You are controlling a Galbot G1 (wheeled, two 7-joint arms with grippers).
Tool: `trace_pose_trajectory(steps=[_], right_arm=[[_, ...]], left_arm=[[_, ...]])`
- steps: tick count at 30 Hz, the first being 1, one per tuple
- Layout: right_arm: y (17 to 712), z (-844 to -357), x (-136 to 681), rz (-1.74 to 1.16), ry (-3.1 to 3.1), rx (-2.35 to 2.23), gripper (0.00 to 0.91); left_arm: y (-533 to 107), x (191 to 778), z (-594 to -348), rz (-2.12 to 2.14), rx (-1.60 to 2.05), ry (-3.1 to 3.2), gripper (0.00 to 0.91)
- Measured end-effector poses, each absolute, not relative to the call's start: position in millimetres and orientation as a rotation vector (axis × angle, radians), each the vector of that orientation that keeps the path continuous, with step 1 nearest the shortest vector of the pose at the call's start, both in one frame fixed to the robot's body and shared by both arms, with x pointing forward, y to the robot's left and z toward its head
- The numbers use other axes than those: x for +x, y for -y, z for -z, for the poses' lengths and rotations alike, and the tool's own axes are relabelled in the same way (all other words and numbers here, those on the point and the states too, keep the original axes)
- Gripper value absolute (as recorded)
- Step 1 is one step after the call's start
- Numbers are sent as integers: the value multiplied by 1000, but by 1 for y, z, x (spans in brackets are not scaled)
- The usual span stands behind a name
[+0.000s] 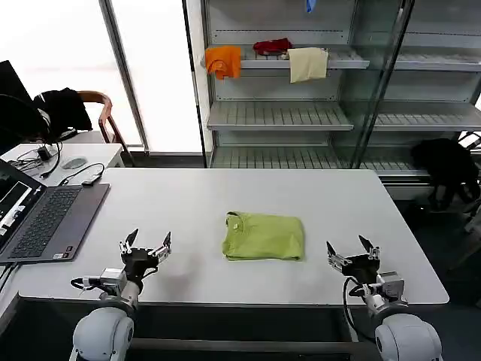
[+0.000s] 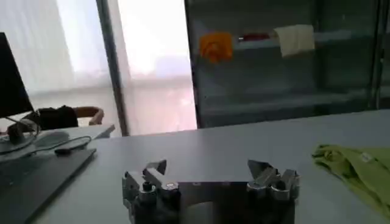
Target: Fold and organize the clothes.
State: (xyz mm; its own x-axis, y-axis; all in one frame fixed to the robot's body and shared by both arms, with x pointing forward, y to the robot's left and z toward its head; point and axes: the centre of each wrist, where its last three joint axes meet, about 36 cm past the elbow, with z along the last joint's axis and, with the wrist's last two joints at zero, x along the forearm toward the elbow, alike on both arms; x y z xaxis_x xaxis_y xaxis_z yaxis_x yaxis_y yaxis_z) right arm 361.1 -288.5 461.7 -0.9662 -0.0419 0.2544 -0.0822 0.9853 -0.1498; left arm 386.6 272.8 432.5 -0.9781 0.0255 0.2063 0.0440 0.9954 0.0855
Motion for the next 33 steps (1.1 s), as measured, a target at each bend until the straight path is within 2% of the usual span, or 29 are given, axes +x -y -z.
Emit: trace_pose_trajectory(steps=[20,33], right_arm=[[281,-463,358,-252,2881,58,907],[284,-475,365,-178,2894,190,907]], left_arm=[[-259,389,-411,-103,-151,2856,907],[-246,379,-423,-58,-161,2948,907]])
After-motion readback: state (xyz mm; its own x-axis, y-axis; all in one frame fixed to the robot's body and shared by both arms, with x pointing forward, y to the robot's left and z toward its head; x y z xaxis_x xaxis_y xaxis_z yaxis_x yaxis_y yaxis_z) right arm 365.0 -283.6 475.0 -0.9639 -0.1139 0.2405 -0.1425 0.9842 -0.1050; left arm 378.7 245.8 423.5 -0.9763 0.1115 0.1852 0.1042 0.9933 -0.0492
